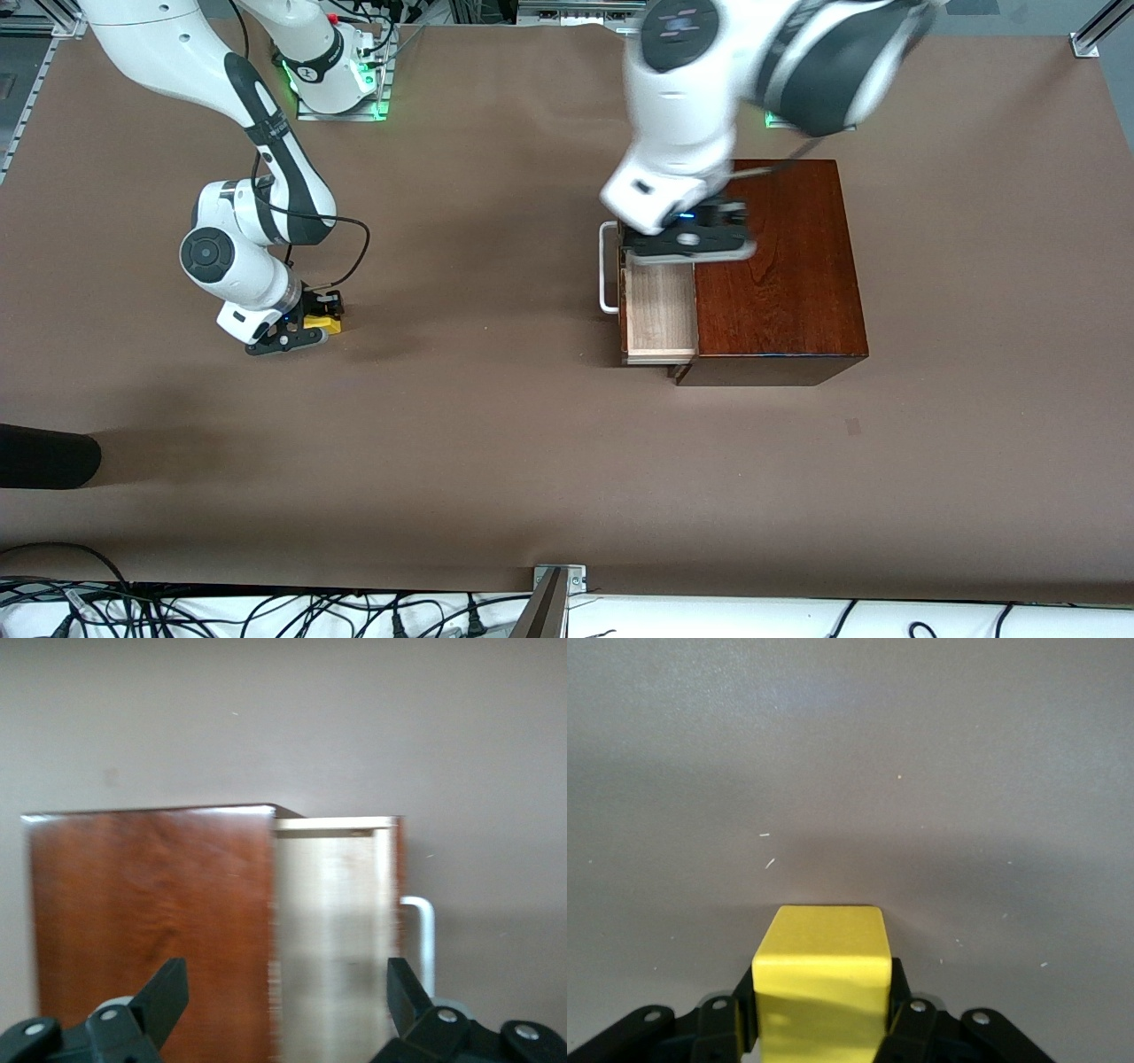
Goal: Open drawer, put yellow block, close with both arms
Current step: 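Pull the drawer open with the left gripper while the right gripper grasps the cube, then carry the yellow cube with the right gripper over the open drawer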
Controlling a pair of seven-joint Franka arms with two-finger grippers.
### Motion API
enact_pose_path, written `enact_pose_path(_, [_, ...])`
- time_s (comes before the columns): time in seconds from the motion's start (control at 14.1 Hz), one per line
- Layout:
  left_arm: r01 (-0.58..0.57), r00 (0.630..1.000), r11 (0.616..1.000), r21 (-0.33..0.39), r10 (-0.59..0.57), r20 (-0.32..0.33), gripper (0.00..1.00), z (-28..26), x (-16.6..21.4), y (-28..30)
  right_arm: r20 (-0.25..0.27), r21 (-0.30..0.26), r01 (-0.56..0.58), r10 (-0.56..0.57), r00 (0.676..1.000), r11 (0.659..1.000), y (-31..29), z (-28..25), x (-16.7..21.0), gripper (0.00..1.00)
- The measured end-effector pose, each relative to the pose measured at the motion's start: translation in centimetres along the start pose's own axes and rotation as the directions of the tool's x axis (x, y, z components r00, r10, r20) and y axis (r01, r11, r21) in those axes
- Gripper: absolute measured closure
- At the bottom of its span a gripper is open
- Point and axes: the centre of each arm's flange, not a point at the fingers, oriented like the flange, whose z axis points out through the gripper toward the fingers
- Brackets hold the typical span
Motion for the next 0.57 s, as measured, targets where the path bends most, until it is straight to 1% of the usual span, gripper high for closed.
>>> enact_pose_path(0.14, [-0.058,0.998,0.998,-0.033,0.059,0.016,0.00,-1.3,1.9,-6.3,-0.021,-0.001,0.001,-0.001,1.000,1.000,-0.1,-1.0,0.7,0.44])
enact_pose_path(0.28, [-0.107,0.994,0.992,-0.060,0.108,0.018,0.00,-1.9,3.5,-12.7,-0.032,0.005,0.017,-0.017,0.999,1.000,-0.9,-3.7,2.4,0.44])
enact_pose_path(0.43, [-0.109,0.993,0.990,-0.092,0.112,0.028,0.00,-1.9,4.1,-18.7,-0.030,0.018,0.055,-0.055,0.998,0.998,-2.9,-8.3,4.7,0.44])
enact_pose_path(0.57, [-0.080,0.995,0.985,-0.151,0.089,0.051,0.00,-1.5,3.6,-24.5,-0.044,0.025,0.116,-0.115,0.992,0.993,-5.5,-12.9,6.6,0.44])
